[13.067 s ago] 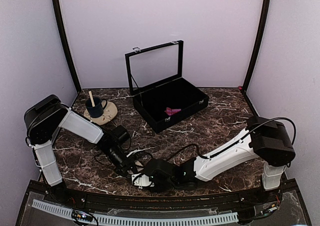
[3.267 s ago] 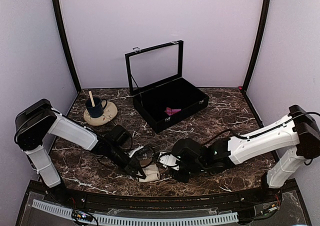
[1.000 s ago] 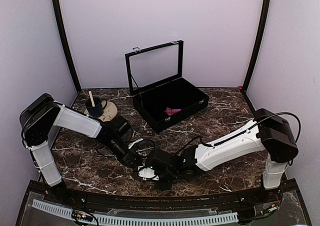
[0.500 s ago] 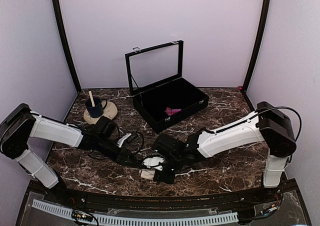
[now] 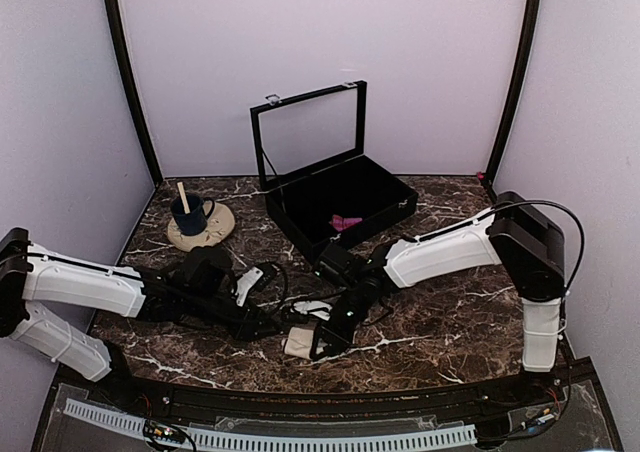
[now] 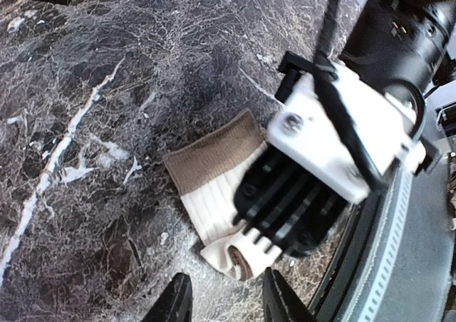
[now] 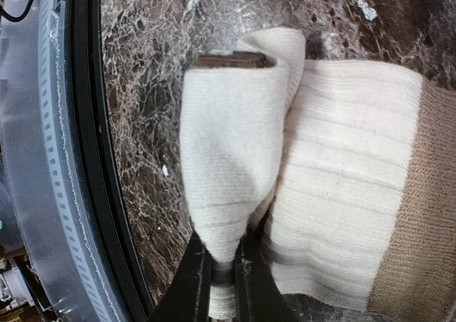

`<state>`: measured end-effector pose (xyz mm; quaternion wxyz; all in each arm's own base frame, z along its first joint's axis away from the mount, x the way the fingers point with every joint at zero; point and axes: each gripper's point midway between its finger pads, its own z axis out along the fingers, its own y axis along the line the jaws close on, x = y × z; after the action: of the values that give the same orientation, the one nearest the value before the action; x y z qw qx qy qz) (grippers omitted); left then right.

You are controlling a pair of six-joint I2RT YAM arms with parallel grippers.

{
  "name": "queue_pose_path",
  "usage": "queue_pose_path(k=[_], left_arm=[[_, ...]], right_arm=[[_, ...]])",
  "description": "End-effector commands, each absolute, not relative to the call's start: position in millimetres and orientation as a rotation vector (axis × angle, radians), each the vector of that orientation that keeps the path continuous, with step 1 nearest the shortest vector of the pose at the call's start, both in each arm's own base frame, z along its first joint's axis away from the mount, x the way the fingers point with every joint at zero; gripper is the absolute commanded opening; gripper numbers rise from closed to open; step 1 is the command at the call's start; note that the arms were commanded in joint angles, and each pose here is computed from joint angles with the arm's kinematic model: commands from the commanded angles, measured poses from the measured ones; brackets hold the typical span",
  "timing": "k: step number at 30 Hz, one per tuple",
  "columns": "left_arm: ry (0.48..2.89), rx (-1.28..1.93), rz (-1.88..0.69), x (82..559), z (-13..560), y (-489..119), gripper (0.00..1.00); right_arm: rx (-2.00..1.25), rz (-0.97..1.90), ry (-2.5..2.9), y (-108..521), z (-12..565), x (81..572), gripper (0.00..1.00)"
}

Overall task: Roll the socks
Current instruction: Roll the sock at the center of the board.

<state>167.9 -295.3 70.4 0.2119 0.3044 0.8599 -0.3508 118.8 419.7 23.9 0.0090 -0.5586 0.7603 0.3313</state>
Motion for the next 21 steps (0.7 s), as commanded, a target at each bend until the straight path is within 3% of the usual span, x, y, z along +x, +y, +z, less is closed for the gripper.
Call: queue_pose_path(k=[1,11,21], left_arm=[[2.339,0.854,-0.809,175,67,-289,0.36],[2.154,1.087,-0.669,170,70,-315,0.36],[2.073,1.265,-0.659,158,70,-338,0.39]], right_arm=[[-1.761,1.135,2.535,398,9,112,0.05],[-1.676,1.36,2.651,397,10,114,0.05],[-1.671,1.41,2.664,403,13,113,0.05]])
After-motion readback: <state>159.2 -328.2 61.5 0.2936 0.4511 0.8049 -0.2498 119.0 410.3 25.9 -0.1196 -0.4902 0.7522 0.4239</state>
